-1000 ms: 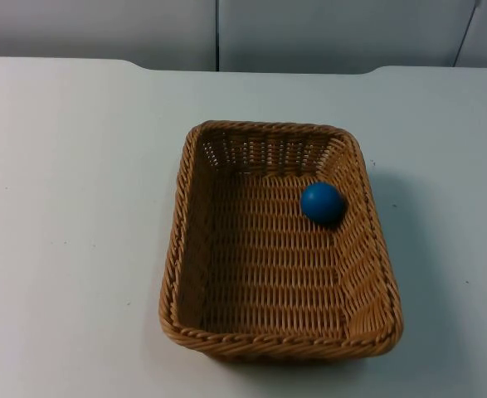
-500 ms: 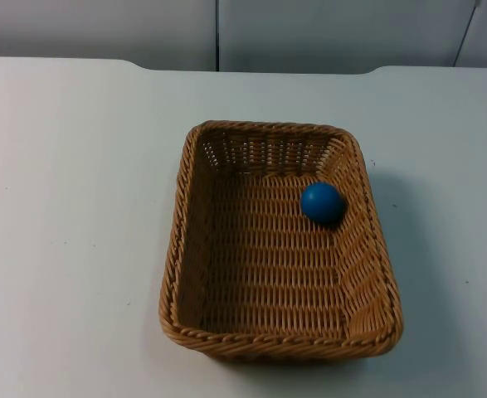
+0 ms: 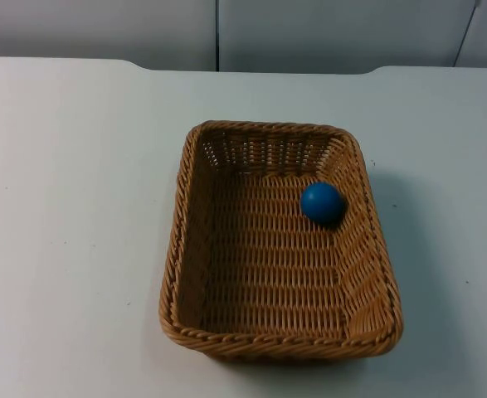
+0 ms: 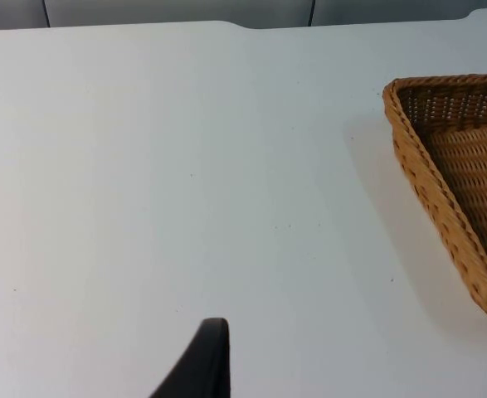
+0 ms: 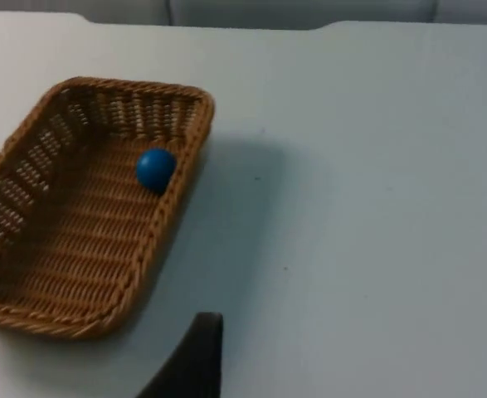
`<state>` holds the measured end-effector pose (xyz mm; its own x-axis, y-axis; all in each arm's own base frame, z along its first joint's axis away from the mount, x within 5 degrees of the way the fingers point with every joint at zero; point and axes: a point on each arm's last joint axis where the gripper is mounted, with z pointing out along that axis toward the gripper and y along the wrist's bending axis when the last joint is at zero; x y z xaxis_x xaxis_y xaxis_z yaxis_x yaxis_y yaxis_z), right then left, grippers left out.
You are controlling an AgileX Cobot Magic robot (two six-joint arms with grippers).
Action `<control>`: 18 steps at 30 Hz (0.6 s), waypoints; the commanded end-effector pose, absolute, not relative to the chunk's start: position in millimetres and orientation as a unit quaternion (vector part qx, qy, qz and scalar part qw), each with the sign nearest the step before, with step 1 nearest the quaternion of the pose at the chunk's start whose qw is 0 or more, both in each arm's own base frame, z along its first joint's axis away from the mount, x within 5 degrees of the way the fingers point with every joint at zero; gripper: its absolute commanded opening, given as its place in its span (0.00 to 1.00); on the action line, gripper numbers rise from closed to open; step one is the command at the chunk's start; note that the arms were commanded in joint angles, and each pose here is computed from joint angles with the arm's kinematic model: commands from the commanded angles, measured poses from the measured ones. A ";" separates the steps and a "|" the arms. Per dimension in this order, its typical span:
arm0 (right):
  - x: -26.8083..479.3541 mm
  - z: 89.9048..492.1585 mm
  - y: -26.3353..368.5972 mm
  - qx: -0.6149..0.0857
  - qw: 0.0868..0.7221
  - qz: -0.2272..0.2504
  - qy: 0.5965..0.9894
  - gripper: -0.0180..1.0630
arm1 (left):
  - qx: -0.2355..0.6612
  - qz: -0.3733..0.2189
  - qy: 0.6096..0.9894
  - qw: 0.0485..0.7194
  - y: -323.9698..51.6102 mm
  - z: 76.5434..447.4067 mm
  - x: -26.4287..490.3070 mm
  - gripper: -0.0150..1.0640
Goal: Pick up the basket with the left hand and place the ball into the basket with the right hand.
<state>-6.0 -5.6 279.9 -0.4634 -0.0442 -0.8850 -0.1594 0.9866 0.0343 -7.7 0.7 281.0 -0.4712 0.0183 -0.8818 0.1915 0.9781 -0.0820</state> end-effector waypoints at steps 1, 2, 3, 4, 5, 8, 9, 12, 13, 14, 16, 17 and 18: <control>-6.1 278.5 -5.3 -0.034 0.516 0.041 0.855 0.99 | 0.058 -0.087 0.852 0.513 0.6 279.5 -7.1 0.91; -6.2 278.5 -5.1 -0.024 0.517 0.034 0.855 0.99 | 0.058 -0.087 0.852 0.513 0.6 279.5 -7.1 0.91; -6.3 278.5 -5.0 -0.016 0.517 0.029 0.855 0.99 | 0.058 -0.087 0.852 0.513 0.6 279.5 -7.1 0.91; -6.4 278.5 -4.9 -0.009 0.517 0.026 0.855 0.99 | 0.058 -0.087 0.852 0.513 0.6 279.5 -7.1 0.91; -6.4 278.5 -4.9 -0.009 0.517 0.026 0.855 0.99 | 0.058 -0.087 0.852 0.513 0.6 279.5 -7.1 0.91; -6.6 278.5 -4.5 0.006 0.518 0.017 0.855 0.99 | 0.058 -0.087 0.852 0.513 0.6 279.5 -7.1 0.91; -6.6 278.5 -4.5 0.008 0.518 0.016 0.855 0.99 | 0.058 -0.087 0.852 0.513 0.6 279.5 -7.1 0.91; -6.6 278.5 -4.5 0.010 0.518 0.014 0.855 0.99 | 0.058 -0.087 0.852 0.513 0.6 279.5 -7.1 0.91; -6.6 278.5 -4.3 0.010 0.518 0.016 0.855 0.99 | 0.058 -0.087 0.852 0.513 0.6 279.5 -7.1 0.91; -6.6 278.5 -4.3 0.010 0.518 0.016 0.855 0.99 | 0.058 -0.087 0.852 0.513 0.6 279.5 -7.1 0.91; -6.6 278.5 -4.3 0.010 0.518 0.016 0.855 0.99 | 0.058 -0.087 0.852 0.513 0.6 279.5 -7.1 0.91; -6.6 278.5 -4.3 0.010 0.518 0.016 0.855 0.99 | 0.058 -0.087 0.852 0.513 0.6 279.5 -7.1 0.91; -6.6 278.5 -4.3 0.010 0.518 0.016 0.855 0.99 | 0.058 -0.087 0.852 0.513 0.6 279.5 -7.1 0.91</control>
<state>-6.8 -4.6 279.9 -0.4647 0.0283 -0.8850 -0.0043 0.9994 0.0343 -7.7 0.7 281.0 -0.4715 0.0170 -0.8817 0.1908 0.9781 -0.0832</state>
